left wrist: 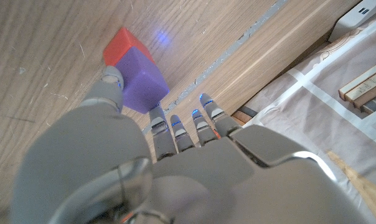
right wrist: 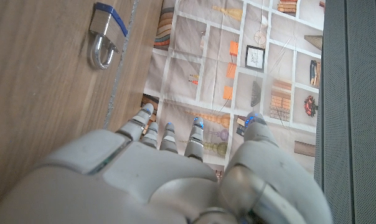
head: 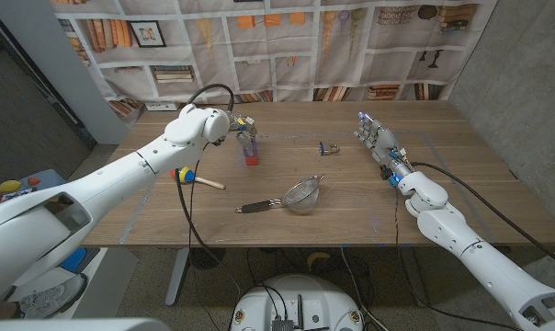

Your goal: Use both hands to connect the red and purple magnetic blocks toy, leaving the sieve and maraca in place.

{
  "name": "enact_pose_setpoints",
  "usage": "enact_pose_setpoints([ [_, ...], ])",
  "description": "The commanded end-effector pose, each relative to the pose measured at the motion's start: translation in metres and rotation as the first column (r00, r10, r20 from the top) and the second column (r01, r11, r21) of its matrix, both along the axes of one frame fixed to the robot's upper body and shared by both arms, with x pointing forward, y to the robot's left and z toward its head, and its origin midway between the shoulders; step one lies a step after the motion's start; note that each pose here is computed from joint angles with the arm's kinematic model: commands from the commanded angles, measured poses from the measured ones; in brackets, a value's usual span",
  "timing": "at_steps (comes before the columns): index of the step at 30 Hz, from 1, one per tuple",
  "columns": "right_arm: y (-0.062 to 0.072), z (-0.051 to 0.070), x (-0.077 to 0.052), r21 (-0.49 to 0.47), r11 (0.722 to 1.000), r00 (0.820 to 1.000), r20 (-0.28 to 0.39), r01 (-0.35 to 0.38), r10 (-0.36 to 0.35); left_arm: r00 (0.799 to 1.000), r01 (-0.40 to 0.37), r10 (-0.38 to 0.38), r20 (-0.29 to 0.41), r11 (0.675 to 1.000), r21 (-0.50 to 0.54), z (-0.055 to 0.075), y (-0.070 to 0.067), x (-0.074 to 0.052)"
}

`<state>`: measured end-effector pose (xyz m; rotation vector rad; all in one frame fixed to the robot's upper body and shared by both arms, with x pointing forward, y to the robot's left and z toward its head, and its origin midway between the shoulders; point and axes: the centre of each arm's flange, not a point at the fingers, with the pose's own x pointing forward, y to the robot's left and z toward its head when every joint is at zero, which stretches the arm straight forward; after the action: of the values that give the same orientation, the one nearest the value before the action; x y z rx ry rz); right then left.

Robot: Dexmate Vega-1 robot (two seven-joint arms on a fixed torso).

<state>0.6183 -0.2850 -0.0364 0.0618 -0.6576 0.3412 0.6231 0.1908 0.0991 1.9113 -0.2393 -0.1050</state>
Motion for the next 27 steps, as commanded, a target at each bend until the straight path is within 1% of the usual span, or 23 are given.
enact_pose_setpoints([
  [1, -0.003, -0.003, -0.002, 0.009, 1.0, 1.0, -0.003, 0.008, -0.008, 1.0, -0.005, 0.005, 0.011, 1.0, 0.016, 0.001, -0.003, -0.006],
  [7, -0.003, -0.004, -0.004, 0.012, 1.0, 1.0, -0.004, 0.01, -0.01, 1.0, -0.018, 0.018, 0.0, 1.0, 0.015, 0.002, -0.003, -0.009],
  [15, -0.004, -0.005, -0.005, 0.015, 1.0, 1.0, -0.005, 0.01, -0.01, 0.999, -0.041, 0.041, 0.013, 0.999, 0.014, 0.002, -0.002, -0.016],
  [18, -0.004, -0.005, -0.005, 0.017, 1.0, 1.0, -0.003, 0.011, -0.011, 0.999, -0.052, 0.052, 0.004, 0.999, 0.01, 0.002, -0.002, -0.016],
  [27, -0.004, -0.004, -0.006, 0.01, 1.0, 1.0, -0.006, 0.009, -0.009, 0.998, -0.061, 0.061, 0.02, 0.998, 0.001, 0.005, 0.0, -0.018],
])
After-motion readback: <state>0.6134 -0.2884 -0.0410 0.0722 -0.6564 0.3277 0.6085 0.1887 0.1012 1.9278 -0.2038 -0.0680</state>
